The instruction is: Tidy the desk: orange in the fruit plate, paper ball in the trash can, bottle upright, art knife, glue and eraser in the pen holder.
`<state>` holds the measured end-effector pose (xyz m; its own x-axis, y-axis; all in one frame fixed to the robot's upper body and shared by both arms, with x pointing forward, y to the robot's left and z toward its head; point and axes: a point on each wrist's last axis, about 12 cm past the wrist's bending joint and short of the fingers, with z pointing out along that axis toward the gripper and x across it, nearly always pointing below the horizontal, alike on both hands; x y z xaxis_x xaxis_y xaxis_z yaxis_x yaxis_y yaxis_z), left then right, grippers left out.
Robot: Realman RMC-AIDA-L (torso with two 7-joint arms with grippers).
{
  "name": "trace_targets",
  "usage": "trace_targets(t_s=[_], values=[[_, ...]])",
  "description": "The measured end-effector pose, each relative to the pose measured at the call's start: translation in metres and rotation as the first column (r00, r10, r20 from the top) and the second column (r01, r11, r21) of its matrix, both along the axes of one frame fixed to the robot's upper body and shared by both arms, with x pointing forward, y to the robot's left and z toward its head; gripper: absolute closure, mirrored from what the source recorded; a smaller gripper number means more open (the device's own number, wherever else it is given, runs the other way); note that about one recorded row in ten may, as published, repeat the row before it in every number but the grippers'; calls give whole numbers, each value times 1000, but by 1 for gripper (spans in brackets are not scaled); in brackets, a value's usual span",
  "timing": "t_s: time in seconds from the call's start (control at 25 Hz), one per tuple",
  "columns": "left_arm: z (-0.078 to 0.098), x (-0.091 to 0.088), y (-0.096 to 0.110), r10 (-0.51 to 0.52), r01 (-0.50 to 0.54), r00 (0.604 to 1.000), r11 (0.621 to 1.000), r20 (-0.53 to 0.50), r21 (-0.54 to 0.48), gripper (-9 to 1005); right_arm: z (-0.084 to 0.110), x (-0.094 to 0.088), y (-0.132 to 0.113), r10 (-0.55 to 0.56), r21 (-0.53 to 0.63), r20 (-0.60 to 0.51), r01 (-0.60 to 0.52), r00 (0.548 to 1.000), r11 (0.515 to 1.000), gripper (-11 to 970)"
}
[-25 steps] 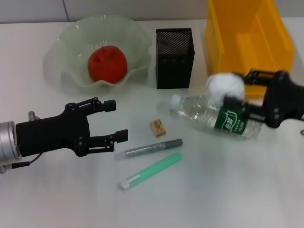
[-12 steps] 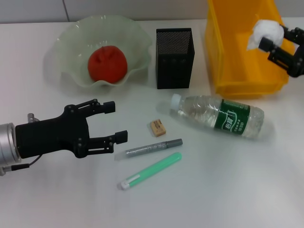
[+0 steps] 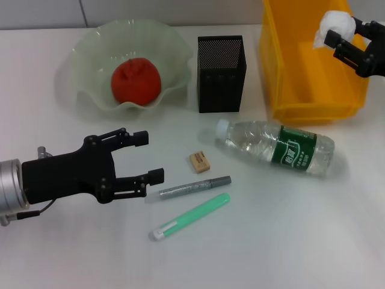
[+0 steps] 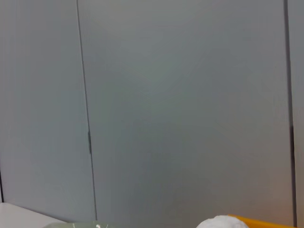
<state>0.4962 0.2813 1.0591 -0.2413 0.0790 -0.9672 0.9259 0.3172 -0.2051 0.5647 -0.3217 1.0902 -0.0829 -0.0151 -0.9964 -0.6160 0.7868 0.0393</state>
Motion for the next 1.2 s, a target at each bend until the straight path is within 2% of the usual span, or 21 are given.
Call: trace_targets(t_s=[0.24, 0.48, 0.6, 0.68, 0.72, 0.76, 0.96, 1.08, 1.12, 1.2], values=[[0, -1, 0, 0, 0, 1000, 1000, -1, -2, 151, 1, 3, 0, -13, -4, -1, 13, 1000, 1000, 411], [0, 0, -1, -2, 2, 1000, 1000, -3, -4, 152, 5, 5, -6, -71, 49, 33, 69, 997, 996, 216], [0, 0, -1, -2, 2, 1000, 1000, -1, -4, 152, 9, 3, -8, -79, 80, 56, 74, 995, 994, 166], [1, 0, -1, -4, 4, 1000, 1000, 3, -4, 152, 11, -2, -6, -42, 99, 74, 35, 996, 994, 132], [1, 0, -2, -10, 10, 1000, 1000, 7, -6, 152, 13, -12, -4, 17, 124, 99, -30, 995, 992, 132], [1, 0, -2, -10, 10, 1000, 1000, 7, -6, 153, 13, -12, -4, 17, 124, 99, -30, 995, 992, 133], [2, 0, -4, -28, 28, 1000, 1000, 9, -8, 153, 20, -41, -8, 177, 160, 152, -201, 972, 966, 133], [2, 0, -4, -31, 31, 999, 999, 9, -7, 154, 20, -55, -11, 277, 140, 142, -296, 950, 945, 133], [2, 0, -4, -33, 33, 999, 999, 9, -7, 154, 19, -62, -11, 339, 122, 123, -354, 933, 927, 133], [2, 0, -4, -34, 34, 999, 999, 9, -6, 154, 18, -64, -10, 366, 112, 110, -377, 924, 919, 133]])
